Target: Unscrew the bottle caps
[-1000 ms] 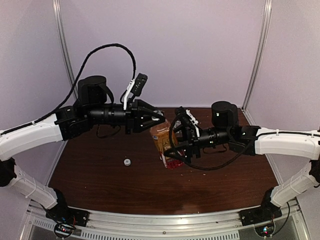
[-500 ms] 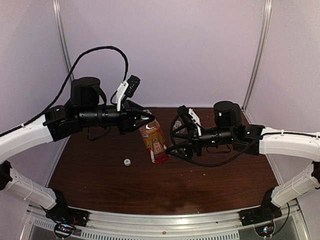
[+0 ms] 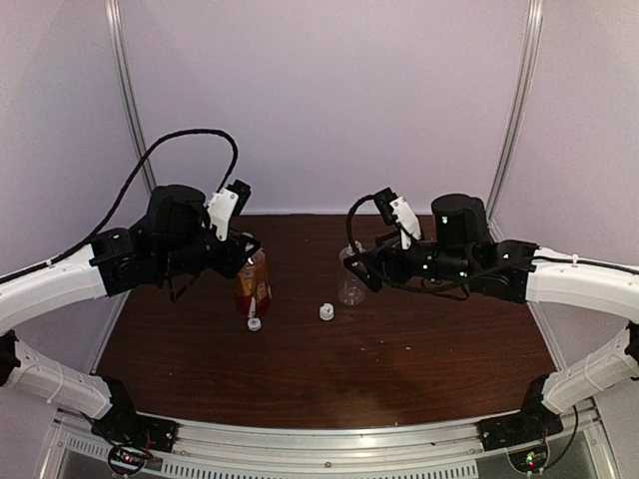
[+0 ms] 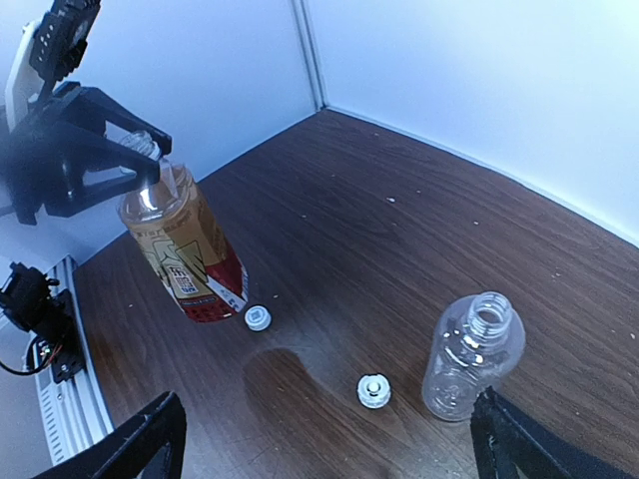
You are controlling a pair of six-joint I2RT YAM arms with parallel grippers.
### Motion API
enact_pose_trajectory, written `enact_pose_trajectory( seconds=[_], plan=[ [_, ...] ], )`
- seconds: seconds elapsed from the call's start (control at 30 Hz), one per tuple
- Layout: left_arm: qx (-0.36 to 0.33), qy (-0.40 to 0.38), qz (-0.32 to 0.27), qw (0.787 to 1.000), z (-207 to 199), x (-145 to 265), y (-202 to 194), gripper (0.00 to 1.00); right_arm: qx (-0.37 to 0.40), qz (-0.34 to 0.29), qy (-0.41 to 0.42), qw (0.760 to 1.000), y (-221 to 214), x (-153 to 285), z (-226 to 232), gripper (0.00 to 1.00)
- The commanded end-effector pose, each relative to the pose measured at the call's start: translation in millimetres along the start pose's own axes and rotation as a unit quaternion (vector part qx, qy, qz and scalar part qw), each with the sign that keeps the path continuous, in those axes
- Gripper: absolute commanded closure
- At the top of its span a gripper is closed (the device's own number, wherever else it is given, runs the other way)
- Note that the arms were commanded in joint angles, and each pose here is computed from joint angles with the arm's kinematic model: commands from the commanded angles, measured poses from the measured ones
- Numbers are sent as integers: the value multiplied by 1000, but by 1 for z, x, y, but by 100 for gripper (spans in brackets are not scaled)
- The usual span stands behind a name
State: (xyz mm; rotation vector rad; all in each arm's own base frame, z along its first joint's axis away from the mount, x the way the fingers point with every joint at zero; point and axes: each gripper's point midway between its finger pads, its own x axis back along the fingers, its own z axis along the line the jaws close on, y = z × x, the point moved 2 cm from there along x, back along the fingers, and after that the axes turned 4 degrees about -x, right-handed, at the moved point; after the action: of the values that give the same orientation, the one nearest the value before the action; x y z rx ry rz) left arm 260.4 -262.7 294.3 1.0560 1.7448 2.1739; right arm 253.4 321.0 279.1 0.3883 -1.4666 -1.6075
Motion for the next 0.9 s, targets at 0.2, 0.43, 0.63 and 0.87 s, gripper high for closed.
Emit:
enact_pose_trajectory(
  seconds=[0.2,0.43,0.63,0.87],
  plan=[
    [60,114,-13,992,70,-52,-30,100,-76,-37,-142,986,20,32,-48,0],
    [64,131,-19,989,85,-78,-29,100,-79,-55,-168,981,18,49,-59,0],
    [66,136,-35,988,95,-96,-25,100,-65,-36,-177,981,11,46,-63,0],
    [56,128,-15,990,94,-116,-33,100,-60,-32,-187,980,5,45,-67,0]
  ],
)
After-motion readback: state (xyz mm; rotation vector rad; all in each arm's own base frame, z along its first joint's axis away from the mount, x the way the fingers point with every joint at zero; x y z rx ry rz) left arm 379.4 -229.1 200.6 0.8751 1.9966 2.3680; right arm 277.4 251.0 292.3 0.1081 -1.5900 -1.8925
